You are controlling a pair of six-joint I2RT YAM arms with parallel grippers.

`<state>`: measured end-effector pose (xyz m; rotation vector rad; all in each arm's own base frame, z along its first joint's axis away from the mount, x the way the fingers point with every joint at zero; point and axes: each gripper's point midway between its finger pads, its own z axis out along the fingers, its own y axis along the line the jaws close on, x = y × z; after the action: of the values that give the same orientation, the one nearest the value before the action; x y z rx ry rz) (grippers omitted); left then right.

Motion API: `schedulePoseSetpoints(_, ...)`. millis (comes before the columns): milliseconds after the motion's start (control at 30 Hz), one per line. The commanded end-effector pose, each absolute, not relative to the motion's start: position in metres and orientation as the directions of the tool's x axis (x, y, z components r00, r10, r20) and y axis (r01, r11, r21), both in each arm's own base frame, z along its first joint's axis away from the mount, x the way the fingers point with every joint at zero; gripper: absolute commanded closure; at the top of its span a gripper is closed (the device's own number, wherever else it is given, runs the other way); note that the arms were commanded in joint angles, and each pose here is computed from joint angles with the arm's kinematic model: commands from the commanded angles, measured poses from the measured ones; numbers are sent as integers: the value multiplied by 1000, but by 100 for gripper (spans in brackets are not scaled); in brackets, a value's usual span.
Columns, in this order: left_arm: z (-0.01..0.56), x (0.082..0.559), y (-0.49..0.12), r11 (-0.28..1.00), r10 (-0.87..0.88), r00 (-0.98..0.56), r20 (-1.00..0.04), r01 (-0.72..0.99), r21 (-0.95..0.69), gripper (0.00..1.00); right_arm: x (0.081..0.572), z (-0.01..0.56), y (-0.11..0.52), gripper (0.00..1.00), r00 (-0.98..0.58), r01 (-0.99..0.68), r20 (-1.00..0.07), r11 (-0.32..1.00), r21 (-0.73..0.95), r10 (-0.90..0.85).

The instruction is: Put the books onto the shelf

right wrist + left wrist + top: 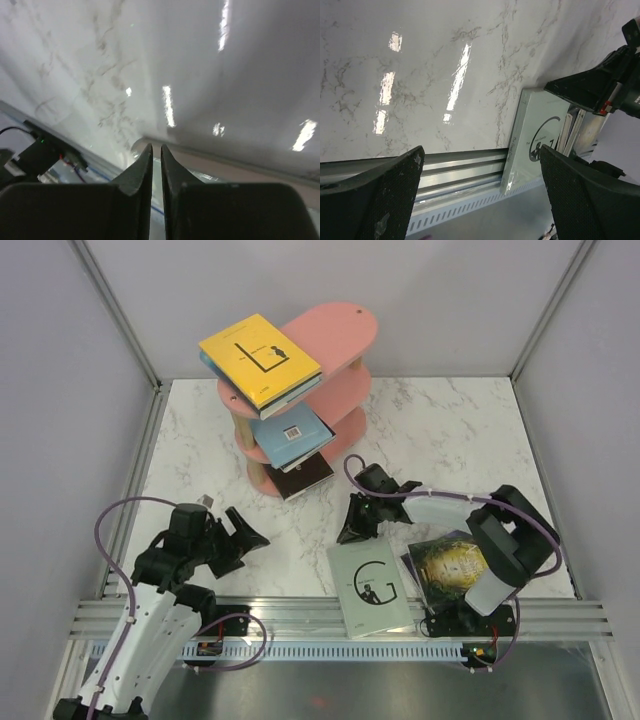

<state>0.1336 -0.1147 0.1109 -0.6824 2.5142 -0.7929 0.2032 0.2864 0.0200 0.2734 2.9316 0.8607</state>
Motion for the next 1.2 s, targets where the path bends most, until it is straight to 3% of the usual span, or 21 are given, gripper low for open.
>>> schedulePoseSetpoints(0, 120, 138, -138, 649, -536, -821, -195, -254, -717, 2, 229, 80, 294, 83, -968, 103, -107, 746, 657, 228)
schedulePoseSetpoints(67, 121, 138, -149, 625, -510, -843, -171, -226, -747, 2, 248, 103, 277, 71, -953, 39, -208, 768, 640, 221)
schedulePoseSetpoints(100, 119, 137, -151, 626, -503, -848, -166, -225, -746, 2, 254, 104, 257, 60, -948, 75, -202, 786, 613, 248)
schedulePoseSetpoints(133, 118, 135, -155, 633, -489, -857, -163, -219, -742, 2, 259, 110, 248, 41, -941, 74, -222, 794, 603, 256)
schedulePoseSetpoints(167, 112, 135, -159, 641, -475, -867, -152, -223, -734, 2, 260, 118, 236, 33, -936, 49, -256, 806, 590, 244)
schedulePoseSetpoints(233, 110, 132, -175, 653, -436, -886, -158, -191, -732, 2, 254, 118, 211, 19, -938, 82, -244, 839, 538, 248)
schedulePoseSetpoints(267, 106, 129, -182, 664, -415, -897, -150, -186, -724, 2, 249, 122, 203, 17, -934, 70, -265, 850, 522, 240)
schedulePoseSetpoints(400, 89, 111, -236, 684, -293, -944, -154, -95, -723, 2, 210, 117, 188, 16, -953, 65, -224, 859, 509, 205)
schedulePoseSetpoints(533, 70, 95, -274, 635, -298, -951, -87, -130, -761, 1, 172, 94, 176, 19, -968, 105, -147, 857, 505, 205)
schedulePoseSetpoints(667, 59, 92, -293, 675, -263, -959, -106, -104, -731, 1, 153, 78, 170, 21, -976, 116, -105, 858, 500, 192)
schedulePoseSetpoints(933, 20, 78, -337, 706, -211, -977, -28, -132, -696, 1, 114, 28, 159, 24, -985, 157, 15, 867, 473, 170)
schedulePoseSetpoints(1067, 1, 69, -346, 679, -229, -973, 39, -188, -709, 2, 97, 11, 159, 26, -985, 171, 67, 856, 488, 159)
schedulePoseSetpoints(1167, 6, 67, -356, 582, -268, -961, 68, -218, -783, 9, 84, 0, 155, 27, -984, 179, 105, 861, 476, 147)
